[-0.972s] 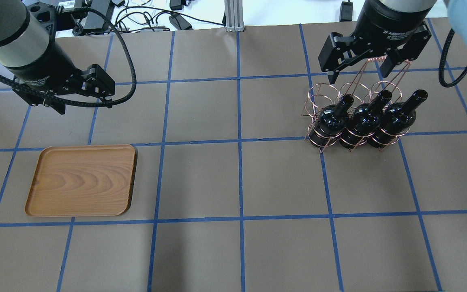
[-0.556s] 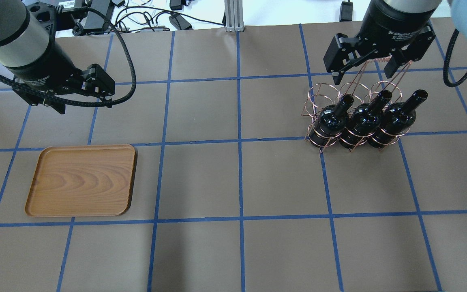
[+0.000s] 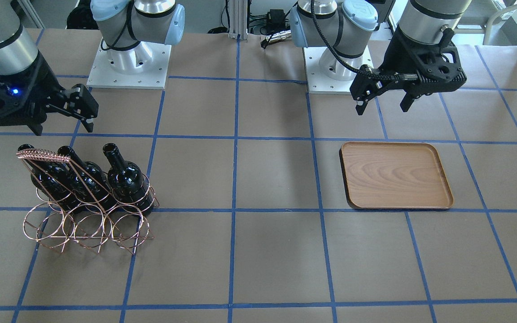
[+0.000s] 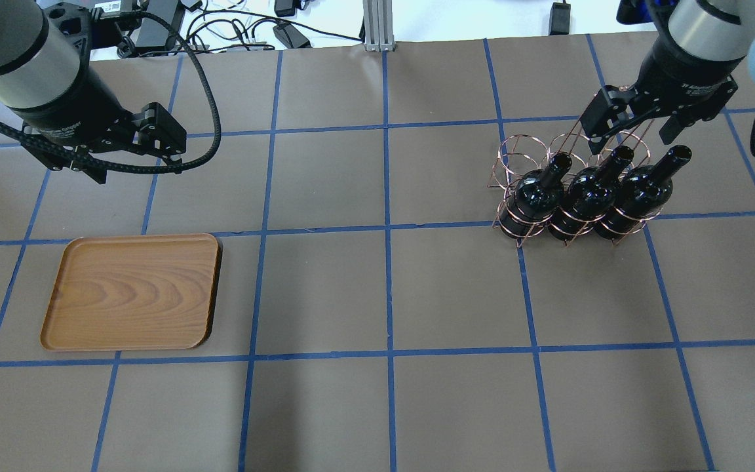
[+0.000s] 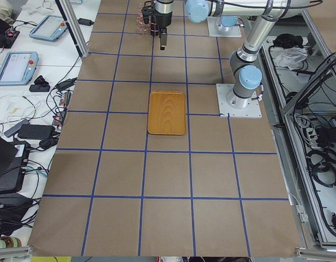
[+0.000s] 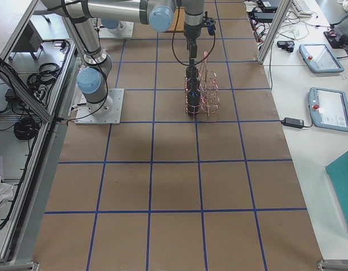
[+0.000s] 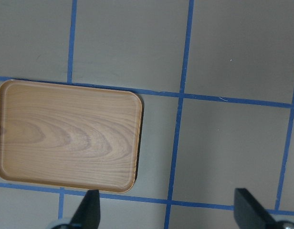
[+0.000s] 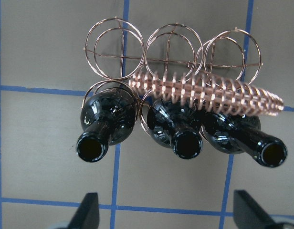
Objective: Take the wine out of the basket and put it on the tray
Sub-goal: 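Lower the right gripper onto the nearest dark wine bottle in the rack and close, then lift the bottle out of the rack with the right gripper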
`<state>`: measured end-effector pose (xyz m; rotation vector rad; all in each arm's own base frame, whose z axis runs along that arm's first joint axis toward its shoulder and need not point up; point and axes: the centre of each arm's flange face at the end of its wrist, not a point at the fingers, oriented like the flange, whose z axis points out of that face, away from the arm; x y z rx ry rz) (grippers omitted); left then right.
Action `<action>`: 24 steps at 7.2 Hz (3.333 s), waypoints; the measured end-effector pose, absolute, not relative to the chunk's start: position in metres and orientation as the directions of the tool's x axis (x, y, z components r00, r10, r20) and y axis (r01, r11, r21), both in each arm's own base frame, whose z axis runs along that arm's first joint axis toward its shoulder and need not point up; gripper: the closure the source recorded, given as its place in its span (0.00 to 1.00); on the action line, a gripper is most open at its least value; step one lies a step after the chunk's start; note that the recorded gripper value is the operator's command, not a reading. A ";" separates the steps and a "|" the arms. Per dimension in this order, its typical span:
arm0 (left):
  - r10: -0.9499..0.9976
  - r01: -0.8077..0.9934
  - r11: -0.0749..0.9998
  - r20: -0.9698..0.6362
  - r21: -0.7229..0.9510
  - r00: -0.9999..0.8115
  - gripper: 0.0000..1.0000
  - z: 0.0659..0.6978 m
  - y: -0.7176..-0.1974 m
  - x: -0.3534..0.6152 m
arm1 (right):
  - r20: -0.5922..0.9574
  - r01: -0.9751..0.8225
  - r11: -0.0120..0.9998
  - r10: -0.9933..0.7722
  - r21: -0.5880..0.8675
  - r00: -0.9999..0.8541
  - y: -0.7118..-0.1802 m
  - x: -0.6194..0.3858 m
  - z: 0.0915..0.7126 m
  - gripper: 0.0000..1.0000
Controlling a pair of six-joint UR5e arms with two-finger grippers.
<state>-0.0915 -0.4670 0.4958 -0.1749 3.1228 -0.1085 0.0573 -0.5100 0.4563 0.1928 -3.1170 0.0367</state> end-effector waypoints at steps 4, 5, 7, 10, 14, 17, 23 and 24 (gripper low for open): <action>-0.126 -0.125 0.990 -0.009 -0.071 -0.992 0.00 0.501 -0.463 -0.089 | 0.014 -0.155 0.988 -0.155 -0.009 -0.988 -0.531 0.050 0.418 0.04; -0.128 -0.127 0.989 -0.007 -0.071 -0.992 0.00 0.501 -0.463 -0.089 | 0.013 -0.160 0.987 -0.160 -0.006 -0.987 -0.533 0.049 0.414 0.04; -0.125 -0.124 0.990 -0.008 -0.070 -0.992 0.00 0.500 -0.464 -0.088 | 0.011 -0.165 0.986 -0.165 0.003 -0.986 -0.535 0.049 0.405 0.10; -0.124 -0.123 0.990 -0.008 -0.070 -0.992 0.00 0.499 -0.465 -0.087 | 0.011 -0.162 0.987 -0.163 0.012 -0.987 -0.534 0.044 0.393 0.29; -0.122 -0.121 0.990 -0.011 -0.065 -0.992 0.00 0.498 -0.464 -0.087 | 0.010 -0.170 0.985 -0.170 0.021 -0.985 -0.533 0.041 0.391 0.52; -0.121 -0.120 0.990 -0.013 -0.068 -0.993 0.00 0.499 -0.464 -0.087 | 0.007 -0.169 0.985 -0.169 0.025 -0.986 -0.533 0.041 0.391 0.79; -0.116 -0.115 0.991 -0.014 -0.072 -0.993 0.00 0.499 -0.465 -0.086 | 0.037 -0.160 0.987 -0.159 -0.025 -0.987 -0.537 0.039 0.486 0.88; -0.117 -0.115 0.991 -0.015 -0.073 -0.993 0.00 0.499 -0.465 -0.086 | 0.034 -0.160 0.987 -0.159 -0.024 -0.987 -0.527 0.043 0.524 0.90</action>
